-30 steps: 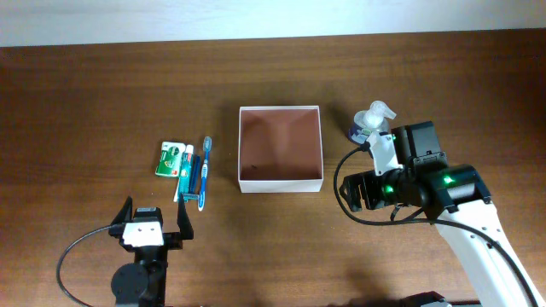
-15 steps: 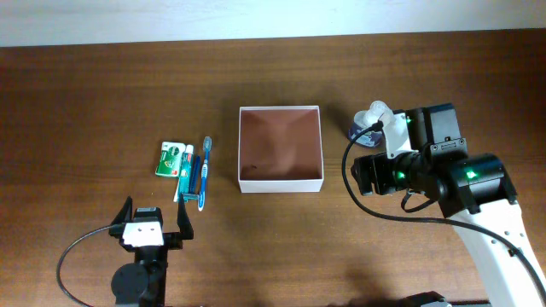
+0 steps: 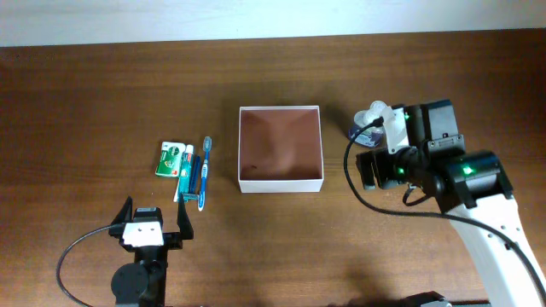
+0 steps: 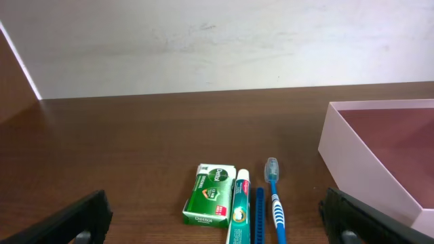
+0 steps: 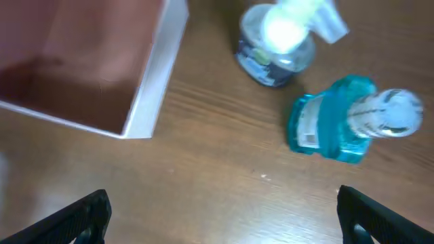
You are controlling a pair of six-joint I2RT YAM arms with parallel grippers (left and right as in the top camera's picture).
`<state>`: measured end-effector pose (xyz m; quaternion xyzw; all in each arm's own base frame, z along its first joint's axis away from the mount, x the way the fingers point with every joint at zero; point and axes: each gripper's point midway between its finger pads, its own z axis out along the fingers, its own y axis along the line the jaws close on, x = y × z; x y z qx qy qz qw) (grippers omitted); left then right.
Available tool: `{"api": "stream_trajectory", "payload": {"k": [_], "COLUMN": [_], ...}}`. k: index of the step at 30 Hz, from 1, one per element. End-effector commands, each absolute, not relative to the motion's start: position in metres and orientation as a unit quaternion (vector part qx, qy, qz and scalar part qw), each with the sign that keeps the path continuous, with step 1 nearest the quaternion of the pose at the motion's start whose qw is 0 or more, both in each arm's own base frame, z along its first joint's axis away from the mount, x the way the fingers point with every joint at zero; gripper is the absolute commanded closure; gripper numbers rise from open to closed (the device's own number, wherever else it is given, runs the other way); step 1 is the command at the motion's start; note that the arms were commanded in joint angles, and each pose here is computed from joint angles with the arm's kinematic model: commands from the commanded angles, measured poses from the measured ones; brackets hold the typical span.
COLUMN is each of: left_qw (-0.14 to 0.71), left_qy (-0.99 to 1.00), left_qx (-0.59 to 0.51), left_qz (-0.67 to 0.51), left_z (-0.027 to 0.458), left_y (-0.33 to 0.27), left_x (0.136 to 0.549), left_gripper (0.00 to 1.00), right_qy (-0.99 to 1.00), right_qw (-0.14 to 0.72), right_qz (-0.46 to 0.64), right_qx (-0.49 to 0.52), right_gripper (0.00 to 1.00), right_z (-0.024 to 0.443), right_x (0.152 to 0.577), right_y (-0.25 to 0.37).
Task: Pack container
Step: 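Lower the right gripper over the Listerine cap and grasp it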
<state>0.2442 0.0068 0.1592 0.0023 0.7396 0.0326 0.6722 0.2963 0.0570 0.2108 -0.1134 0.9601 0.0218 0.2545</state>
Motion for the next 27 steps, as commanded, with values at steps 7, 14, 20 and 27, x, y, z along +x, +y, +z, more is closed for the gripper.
{"api": "stream_trajectory", "payload": {"k": [7, 14, 20, 27], "left_qw": [0.671, 0.671, 0.671, 0.671], "left_qy": [0.741, 0.741, 0.741, 0.741], "left_qx": [0.013, 0.013, 0.013, 0.013], "left_qz": [0.032, 0.032, 0.032, 0.032], "left_z": [0.157, 0.157, 0.157, 0.157], "left_y": [0.004, 0.004, 0.004, 0.004], "left_x": [0.244, 0.244, 0.244, 0.244], "left_gripper": [0.01, 0.01, 0.01, 0.01], "right_qy": [0.946, 0.966, 0.977, 0.979], "right_qw": [0.316, 0.237, 0.201, 0.193], "right_qz": [-0.077, -0.087, -0.050, -0.032], "right_qx": [0.006, 0.051, 0.045, 0.052], "right_gripper": [0.01, 0.01, 0.14, 0.28], "right_z": [0.263, 0.209, 0.177, 0.168], "right_x": [0.345, 0.368, 0.379, 0.383], "right_y": [0.004, -0.035, -0.040, -0.044]}}
